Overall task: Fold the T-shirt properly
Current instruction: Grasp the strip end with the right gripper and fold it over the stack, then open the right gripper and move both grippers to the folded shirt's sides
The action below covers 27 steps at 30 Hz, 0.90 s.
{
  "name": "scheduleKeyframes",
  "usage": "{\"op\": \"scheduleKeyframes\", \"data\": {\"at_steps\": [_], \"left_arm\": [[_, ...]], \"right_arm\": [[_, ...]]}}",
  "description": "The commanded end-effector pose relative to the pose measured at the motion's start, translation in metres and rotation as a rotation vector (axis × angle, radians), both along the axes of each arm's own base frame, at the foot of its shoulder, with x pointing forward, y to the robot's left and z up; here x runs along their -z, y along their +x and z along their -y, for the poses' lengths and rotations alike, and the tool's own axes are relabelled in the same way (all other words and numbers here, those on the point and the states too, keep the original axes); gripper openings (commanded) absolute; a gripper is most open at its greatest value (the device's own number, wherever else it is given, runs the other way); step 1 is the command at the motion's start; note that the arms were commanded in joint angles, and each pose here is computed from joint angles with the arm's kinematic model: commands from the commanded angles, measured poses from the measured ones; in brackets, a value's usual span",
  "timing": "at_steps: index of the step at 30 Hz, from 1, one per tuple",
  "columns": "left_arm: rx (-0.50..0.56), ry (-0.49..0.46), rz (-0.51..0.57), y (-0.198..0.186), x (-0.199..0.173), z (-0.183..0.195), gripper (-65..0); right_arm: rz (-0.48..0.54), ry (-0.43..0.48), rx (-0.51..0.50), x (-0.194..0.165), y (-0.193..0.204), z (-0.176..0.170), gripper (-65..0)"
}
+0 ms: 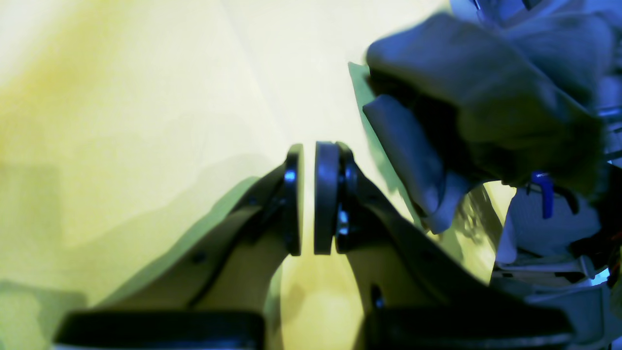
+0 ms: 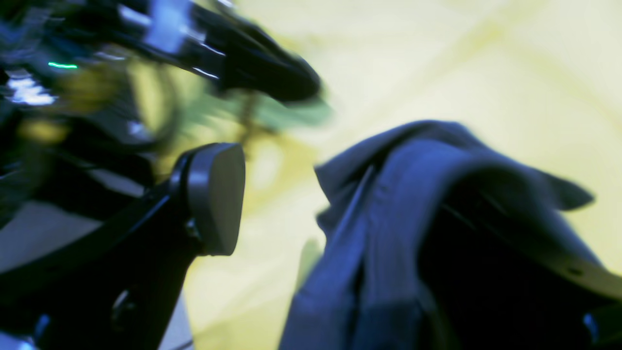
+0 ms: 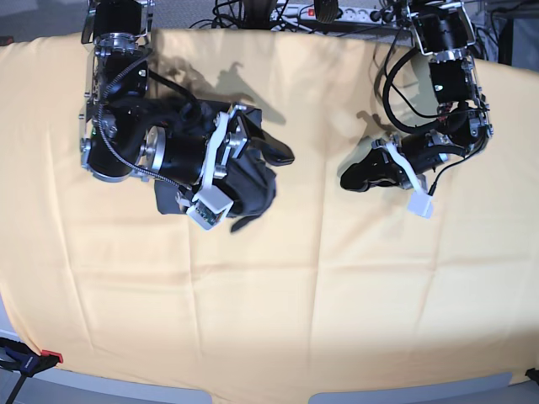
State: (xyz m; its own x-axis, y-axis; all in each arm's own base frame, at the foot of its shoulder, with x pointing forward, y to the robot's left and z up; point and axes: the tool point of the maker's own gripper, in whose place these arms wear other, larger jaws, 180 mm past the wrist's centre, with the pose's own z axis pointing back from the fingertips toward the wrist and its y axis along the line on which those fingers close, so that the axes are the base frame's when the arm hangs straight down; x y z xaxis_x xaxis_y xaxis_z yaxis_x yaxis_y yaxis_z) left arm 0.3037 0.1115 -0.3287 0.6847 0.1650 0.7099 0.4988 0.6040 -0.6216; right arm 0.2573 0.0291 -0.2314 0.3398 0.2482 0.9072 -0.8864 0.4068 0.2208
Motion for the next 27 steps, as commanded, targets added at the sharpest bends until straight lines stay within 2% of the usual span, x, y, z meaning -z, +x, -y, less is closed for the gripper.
{"op": "scheduleKeyframes", "data": {"at_steps": [1, 4, 8, 12, 13, 14, 16, 19, 20, 25, 27], "left_arm": [[-0.004, -0.015, 0.057, 0.008, -0.016, -0.002, -58.8], [-0.005, -0.015, 0.059, 0.008, -0.016, -0.002, -58.8], [-0.005, -0.011, 0.059, 0.008, -0.016, -0.004, -58.8], [-0.005, -0.010, 0.059, 0.008, -0.016, -0.004, -58.8], [-0.005, -0.010, 0.059, 0.008, -0.016, -0.004, -58.8], [-0.005, -0.011, 0.060, 0.008, -0.017, -0.004, -58.8], [-0.004, -0.007, 0.058, 0.008, -0.016, -0.005, -58.8], [-0.005, 0.009, 0.061, 0.008, -0.017, -0.010, -58.8], [-0.005, 0.013, 0.063, 0.009, -0.018, -0.013, -58.8], [-0.005, -0.003, 0.079, 0.010, -0.026, -0.019, -58.8], [-0.005, 0.002, 0.079, 0.009, -0.026, -0.021, -58.8]], "right_arm": [[0.096, 0.042, -0.007, -0.029, 0.000, 0.000, -18.5], [0.211, 0.021, 0.036, -0.055, -0.006, 0.021, -18.7], [0.255, 0.053, 0.061, -0.071, -0.013, 0.041, -18.7], [0.261, -0.093, 0.146, -0.056, 0.001, 0.073, -18.8], [0.263, -0.131, 0.174, -0.053, 0.005, 0.084, -20.5], [0.259, -0.162, 0.199, -0.050, 0.007, 0.094, -24.4], [0.232, -0.214, 0.228, -0.039, 0.004, 0.109, -36.2], [0.156, -0.244, 0.222, -0.018, -0.010, 0.115, -62.1], [0.130, -0.244, 0.218, -0.012, -0.016, 0.115, -65.0], [0.023, -0.129, 0.179, 0.003, -0.044, 0.098, -65.0], [-0.020, -0.134, 0.192, 0.021, -0.046, 0.096, -65.0]]}}
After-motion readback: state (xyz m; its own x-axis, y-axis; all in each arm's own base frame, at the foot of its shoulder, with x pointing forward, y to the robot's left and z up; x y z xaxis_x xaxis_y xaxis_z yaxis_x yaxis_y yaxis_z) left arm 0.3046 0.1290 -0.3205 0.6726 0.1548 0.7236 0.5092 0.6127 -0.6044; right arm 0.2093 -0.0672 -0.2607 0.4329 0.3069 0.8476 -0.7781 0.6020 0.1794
